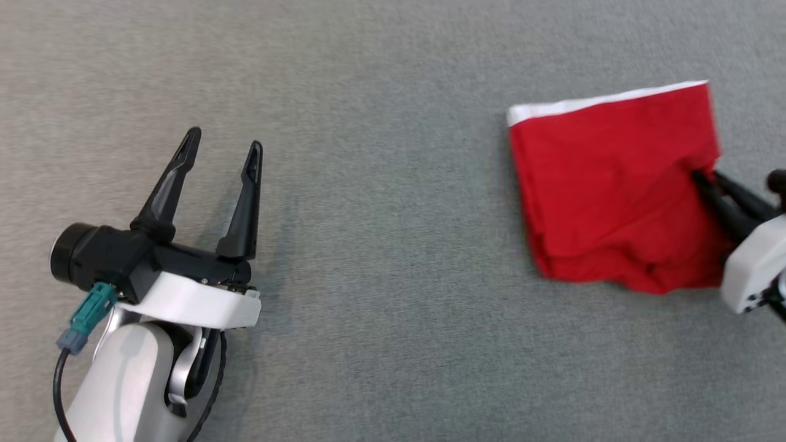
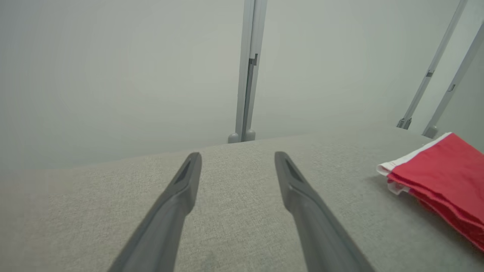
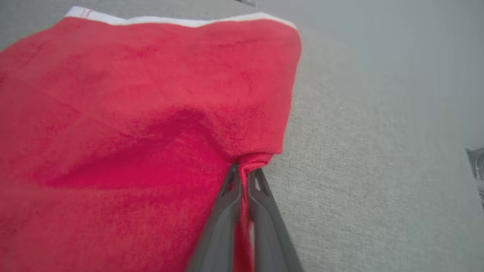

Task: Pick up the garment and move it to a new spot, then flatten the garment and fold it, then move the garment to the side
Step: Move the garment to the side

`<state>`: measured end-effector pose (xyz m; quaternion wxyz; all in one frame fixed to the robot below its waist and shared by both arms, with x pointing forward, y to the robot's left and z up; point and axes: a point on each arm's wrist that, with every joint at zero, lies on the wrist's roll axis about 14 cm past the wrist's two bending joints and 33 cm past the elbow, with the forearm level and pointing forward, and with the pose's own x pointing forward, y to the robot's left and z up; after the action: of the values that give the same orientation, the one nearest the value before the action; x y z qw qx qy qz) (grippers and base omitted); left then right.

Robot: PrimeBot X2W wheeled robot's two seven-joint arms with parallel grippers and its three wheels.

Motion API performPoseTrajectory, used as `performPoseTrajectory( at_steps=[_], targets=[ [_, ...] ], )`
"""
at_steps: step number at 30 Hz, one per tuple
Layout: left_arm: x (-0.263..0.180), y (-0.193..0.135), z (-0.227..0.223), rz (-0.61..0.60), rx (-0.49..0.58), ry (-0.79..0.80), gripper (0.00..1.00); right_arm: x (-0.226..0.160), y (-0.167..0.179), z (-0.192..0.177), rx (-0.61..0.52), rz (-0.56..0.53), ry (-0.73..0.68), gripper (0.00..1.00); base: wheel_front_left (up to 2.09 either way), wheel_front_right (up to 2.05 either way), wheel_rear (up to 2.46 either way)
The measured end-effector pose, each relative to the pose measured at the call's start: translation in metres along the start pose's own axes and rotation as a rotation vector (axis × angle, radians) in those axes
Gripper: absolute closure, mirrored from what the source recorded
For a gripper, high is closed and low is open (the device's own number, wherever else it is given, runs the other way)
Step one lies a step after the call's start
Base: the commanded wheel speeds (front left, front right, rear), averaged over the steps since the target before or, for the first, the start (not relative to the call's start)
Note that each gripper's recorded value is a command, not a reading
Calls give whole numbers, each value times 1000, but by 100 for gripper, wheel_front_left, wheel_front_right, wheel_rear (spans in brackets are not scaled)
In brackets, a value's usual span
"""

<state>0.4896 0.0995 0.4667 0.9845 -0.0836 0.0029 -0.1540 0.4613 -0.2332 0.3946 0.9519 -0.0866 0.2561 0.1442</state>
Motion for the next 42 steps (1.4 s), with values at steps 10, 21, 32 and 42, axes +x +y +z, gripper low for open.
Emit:
performPoseTrajectory(
  at_steps=[10,21,32,42],
  targets=[
    [40,-30,-38,-135,-18,54,0,-34,-120,-30,-71,-305,104,100,0,0,0],
    [57,-41,-67,-204,-21,88,0,-58,-207,-34,-82,-575,120,100,0,0,0],
    [58,-40,-72,-211,-20,89,0,-43,-216,-32,-21,-634,45,0,0,0,0],
    [53,-37,-60,-187,-19,73,0,-50,-207,-24,74,-666,-82,0,0,0,0]
  ],
)
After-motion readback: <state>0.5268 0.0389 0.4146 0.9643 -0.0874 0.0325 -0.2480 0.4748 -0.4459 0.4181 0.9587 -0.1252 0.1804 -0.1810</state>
